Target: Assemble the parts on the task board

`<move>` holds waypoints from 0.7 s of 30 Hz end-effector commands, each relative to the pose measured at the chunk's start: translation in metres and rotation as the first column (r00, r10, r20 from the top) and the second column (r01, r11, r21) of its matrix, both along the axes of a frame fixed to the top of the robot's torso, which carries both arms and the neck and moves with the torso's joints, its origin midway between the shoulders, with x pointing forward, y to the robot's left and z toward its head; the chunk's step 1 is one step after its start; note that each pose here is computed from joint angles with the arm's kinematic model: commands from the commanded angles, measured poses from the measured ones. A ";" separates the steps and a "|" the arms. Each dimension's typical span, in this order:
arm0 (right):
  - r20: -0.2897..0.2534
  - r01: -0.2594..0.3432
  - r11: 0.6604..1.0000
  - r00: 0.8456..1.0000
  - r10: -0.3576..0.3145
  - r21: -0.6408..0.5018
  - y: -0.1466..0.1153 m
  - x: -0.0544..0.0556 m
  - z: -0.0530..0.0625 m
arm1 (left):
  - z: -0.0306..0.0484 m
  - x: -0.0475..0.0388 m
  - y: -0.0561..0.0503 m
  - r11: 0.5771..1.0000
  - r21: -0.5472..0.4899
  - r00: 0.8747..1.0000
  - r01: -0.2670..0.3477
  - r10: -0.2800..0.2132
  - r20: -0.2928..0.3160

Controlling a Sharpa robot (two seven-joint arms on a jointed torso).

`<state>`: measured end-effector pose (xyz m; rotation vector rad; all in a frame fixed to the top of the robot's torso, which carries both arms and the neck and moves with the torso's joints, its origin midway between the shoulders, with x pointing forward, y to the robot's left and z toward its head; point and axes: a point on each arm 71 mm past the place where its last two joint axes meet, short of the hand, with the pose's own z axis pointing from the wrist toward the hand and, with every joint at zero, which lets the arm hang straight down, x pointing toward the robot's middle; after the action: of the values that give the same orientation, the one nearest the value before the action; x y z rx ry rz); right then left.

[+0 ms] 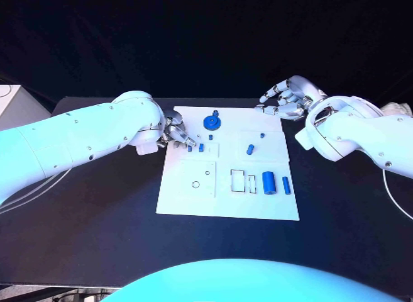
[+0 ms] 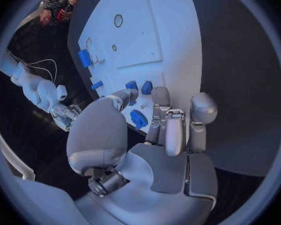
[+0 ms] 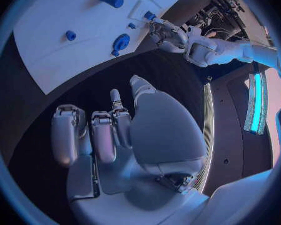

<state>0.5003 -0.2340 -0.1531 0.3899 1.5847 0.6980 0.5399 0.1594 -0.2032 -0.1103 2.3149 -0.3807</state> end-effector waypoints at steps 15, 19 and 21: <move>0.003 -0.010 1.000 1.000 0.010 -0.004 0.000 0.000 -0.001 | 0.0133 0.0009 0.005 0.989 -0.135 0.994 -0.054 0.065 0.085; 0.004 -0.009 1.000 1.000 0.009 -0.003 0.000 0.000 -0.001 | 0.0218 0.0004 0.001 0.958 -0.284 0.991 -0.025 0.062 0.121; 0.005 -0.008 1.000 1.000 0.008 -0.003 -0.001 0.000 -0.001 | 0.0264 -0.0001 -0.001 0.935 -0.356 0.988 0.002 0.054 0.147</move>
<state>0.5003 -0.2352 -0.1540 0.3916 1.5851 0.6958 0.5392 0.1671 -0.1860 -0.2324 2.1762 -0.5590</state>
